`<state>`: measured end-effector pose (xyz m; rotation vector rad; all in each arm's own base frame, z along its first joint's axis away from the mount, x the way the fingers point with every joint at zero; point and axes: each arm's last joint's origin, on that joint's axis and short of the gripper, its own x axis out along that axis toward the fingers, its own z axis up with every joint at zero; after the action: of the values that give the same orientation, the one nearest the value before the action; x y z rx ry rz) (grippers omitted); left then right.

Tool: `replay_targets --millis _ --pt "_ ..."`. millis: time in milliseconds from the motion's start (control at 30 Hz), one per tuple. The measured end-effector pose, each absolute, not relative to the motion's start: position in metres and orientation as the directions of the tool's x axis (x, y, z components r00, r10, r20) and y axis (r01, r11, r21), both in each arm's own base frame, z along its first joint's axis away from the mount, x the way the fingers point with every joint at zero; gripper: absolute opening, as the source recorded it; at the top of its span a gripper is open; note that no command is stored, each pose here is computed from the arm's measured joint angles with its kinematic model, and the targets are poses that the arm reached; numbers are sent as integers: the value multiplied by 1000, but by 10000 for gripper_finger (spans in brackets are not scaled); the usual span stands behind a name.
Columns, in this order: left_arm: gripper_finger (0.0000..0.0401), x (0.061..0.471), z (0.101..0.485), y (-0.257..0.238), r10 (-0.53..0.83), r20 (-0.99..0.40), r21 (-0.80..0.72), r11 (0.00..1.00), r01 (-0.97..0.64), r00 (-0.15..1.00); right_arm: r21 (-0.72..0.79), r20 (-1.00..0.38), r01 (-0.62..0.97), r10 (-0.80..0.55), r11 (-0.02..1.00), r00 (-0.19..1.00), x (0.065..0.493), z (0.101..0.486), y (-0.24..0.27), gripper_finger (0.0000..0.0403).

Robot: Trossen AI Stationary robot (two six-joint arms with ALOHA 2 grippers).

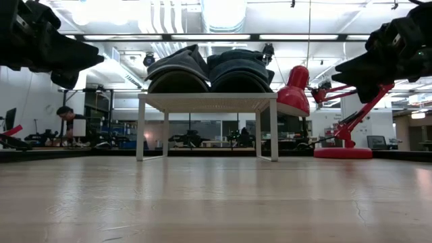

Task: Pick & Place hat
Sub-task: Return to Home Position

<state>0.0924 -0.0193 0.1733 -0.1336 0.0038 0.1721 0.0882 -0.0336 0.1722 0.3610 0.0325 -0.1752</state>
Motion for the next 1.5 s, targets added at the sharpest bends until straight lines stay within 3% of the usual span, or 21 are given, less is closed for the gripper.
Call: replay_targets --millis 300,1500 --pt "122 92 173 -19 171 -17 -132 976 -172 985 261 -52 273 -269 926 962 88 172 -37 124" --pt "122 92 173 -19 173 -19 -131 976 -174 985 268 -60 278 -272 922 960 88 171 -37 70"
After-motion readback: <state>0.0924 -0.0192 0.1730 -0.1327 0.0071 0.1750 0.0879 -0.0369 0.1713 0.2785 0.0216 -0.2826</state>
